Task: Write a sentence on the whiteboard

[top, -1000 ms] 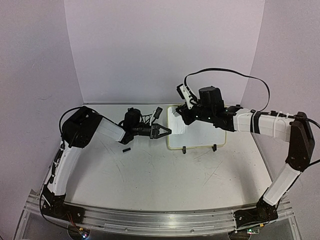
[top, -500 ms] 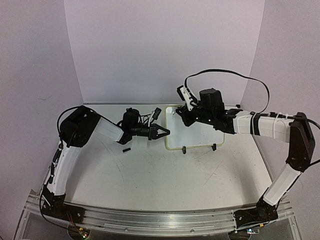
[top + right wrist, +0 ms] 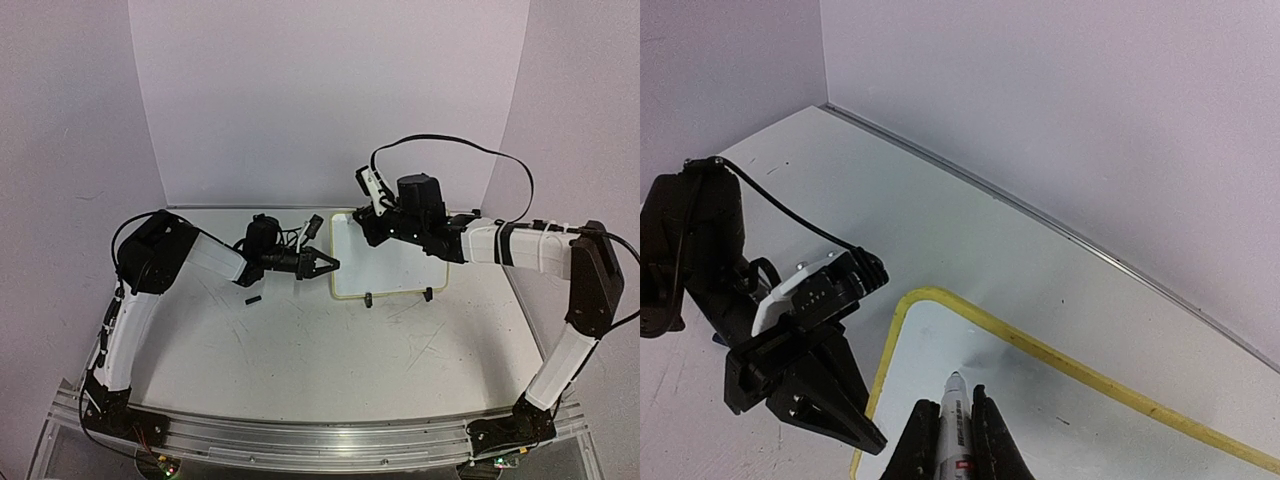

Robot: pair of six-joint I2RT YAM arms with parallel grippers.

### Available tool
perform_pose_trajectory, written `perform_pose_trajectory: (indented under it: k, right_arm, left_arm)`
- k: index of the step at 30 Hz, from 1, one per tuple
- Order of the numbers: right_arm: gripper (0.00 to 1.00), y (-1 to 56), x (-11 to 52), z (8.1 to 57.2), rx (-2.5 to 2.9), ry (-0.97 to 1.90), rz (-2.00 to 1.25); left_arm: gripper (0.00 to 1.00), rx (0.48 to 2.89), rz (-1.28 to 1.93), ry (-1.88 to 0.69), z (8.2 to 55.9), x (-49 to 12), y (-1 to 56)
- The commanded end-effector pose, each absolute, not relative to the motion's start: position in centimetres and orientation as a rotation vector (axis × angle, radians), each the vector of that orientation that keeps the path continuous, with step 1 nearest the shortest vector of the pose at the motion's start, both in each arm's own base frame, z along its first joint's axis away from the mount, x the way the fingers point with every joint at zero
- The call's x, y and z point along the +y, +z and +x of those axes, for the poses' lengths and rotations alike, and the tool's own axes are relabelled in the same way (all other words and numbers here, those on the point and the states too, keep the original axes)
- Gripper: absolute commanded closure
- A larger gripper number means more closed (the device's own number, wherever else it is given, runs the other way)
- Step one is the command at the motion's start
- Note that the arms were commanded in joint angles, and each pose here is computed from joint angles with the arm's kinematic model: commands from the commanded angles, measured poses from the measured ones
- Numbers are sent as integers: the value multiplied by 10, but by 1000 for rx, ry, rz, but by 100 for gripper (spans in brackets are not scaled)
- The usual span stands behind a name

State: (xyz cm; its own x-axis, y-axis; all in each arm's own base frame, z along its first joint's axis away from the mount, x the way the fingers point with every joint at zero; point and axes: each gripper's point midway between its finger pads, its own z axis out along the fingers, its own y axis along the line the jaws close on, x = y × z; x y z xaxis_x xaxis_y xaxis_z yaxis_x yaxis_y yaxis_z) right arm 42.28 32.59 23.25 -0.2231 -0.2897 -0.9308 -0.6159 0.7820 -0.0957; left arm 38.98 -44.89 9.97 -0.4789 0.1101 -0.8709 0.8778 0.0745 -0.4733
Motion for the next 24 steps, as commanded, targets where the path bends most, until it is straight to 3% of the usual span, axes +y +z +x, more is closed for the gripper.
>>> perform_pose_trajectory:
  k: [1,24]
  right_arm:
    - [100,251,334,430,1770,389,-683]
    - [100,248,340,434,1773,403,-666]
  left_arm:
    - [100,1759,1020,-1435,382,-448,84]
    - [100,1777,1034,-1412,382,-452,79]
